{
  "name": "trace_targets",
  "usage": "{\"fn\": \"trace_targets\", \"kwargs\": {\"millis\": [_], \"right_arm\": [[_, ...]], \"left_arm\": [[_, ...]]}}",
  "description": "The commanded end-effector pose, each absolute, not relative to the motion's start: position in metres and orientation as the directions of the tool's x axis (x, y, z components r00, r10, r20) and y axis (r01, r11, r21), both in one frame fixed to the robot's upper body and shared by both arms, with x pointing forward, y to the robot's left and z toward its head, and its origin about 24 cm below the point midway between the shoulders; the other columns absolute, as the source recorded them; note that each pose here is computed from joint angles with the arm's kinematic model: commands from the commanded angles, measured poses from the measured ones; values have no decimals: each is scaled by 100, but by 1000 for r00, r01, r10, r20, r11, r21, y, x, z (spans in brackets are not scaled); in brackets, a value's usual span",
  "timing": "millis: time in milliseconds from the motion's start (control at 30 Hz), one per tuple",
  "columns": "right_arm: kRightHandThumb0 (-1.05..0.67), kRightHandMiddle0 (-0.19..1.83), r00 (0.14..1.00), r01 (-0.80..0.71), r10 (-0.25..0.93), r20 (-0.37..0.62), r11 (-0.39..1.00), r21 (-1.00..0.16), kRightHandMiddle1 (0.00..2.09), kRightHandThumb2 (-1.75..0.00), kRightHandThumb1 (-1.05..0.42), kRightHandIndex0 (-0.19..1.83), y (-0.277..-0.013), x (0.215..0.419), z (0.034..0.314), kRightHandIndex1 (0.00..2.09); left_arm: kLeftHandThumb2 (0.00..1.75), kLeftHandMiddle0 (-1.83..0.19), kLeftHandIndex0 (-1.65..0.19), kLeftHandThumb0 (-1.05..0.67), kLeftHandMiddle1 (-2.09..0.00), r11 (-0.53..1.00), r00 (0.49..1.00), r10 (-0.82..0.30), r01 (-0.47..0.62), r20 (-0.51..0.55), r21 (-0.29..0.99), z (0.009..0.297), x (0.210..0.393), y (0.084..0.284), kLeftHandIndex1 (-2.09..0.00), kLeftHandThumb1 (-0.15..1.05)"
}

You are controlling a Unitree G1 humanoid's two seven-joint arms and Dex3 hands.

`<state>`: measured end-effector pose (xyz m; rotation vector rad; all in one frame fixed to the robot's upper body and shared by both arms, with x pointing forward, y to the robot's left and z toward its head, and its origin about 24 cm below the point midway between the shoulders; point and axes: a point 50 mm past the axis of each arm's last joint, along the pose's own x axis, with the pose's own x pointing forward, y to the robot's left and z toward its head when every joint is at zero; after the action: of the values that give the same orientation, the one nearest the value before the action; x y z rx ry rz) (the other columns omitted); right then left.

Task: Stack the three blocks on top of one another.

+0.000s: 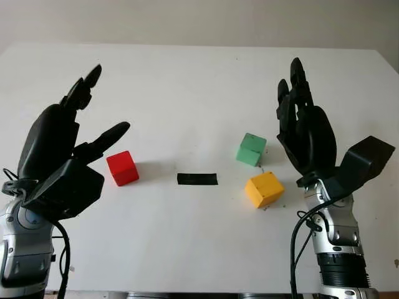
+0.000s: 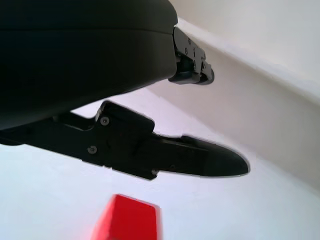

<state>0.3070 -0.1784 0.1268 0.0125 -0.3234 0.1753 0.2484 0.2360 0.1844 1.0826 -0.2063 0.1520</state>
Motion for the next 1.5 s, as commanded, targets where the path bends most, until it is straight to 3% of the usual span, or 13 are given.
{"fn": "trace_targets", "kwargs": {"millis": [0, 467, 967, 1000, 1067, 1133, 1267, 1467], "right_arm": [[-75, -19, 928, -170, 169, 332, 985, -26, 0, -63, -105, -19, -179, 307, 131, 0], [-76, -19, 933, -161, 158, 324, 987, -18, 0, -63, -105, -19, -180, 304, 128, 0], [-76, -19, 937, -160, 157, 313, 987, -16, 0, -61, -105, -19, -179, 303, 127, 0], [-77, -19, 936, -161, 158, 314, 987, -18, 0, -61, -105, -19, -179, 303, 127, 0], [-76, -19, 935, -163, 160, 316, 986, -16, 0, -61, -105, -19, -179, 303, 127, 0], [-76, -19, 933, -166, 163, 320, 986, -20, 0, -61, -105, -19, -179, 303, 126, 0], [-76, -19, 934, -163, 161, 318, 986, -20, 0, -62, -105, -19, -179, 303, 126, 0], [-76, -19, 934, -164, 162, 317, 986, -20, 0, -61, -105, -19, -180, 303, 126, 0]], "left_arm": [[10, -9, -30, -80, -4, 378, 981, 1, -180, 194, 908, 185, 245, 232, -9, 104], [6, -1, -19, -83, -4, 259, 999, 41, -35, 25, 965, 153, 252, 228, -3, 104], [4, -2, -39, -62, -6, 95, 995, 93, 12, -21, 995, 138, 267, 227, -17, 89], [5, -3, -35, -60, -6, 84, 995, 93, 18, -26, 996, 138, 267, 227, -30, 88], [5, -5, -11, -58, -6, 72, 995, 91, 25, -31, 997, 138, 267, 227, -81, 88], [5, -11, -5, -54, -7, 67, 996, 90, 20, -26, 998, 137, 267, 227, -113, 87], [6, -19, -9, -46, -9, 90, 998, 68, 4, -10, 996, 138, 266, 226, -141, 92], [6, -27, -13, -34, -11, 123, 999, 40, -9, 4, 992, 140, 264, 226, -157, 97]]}}
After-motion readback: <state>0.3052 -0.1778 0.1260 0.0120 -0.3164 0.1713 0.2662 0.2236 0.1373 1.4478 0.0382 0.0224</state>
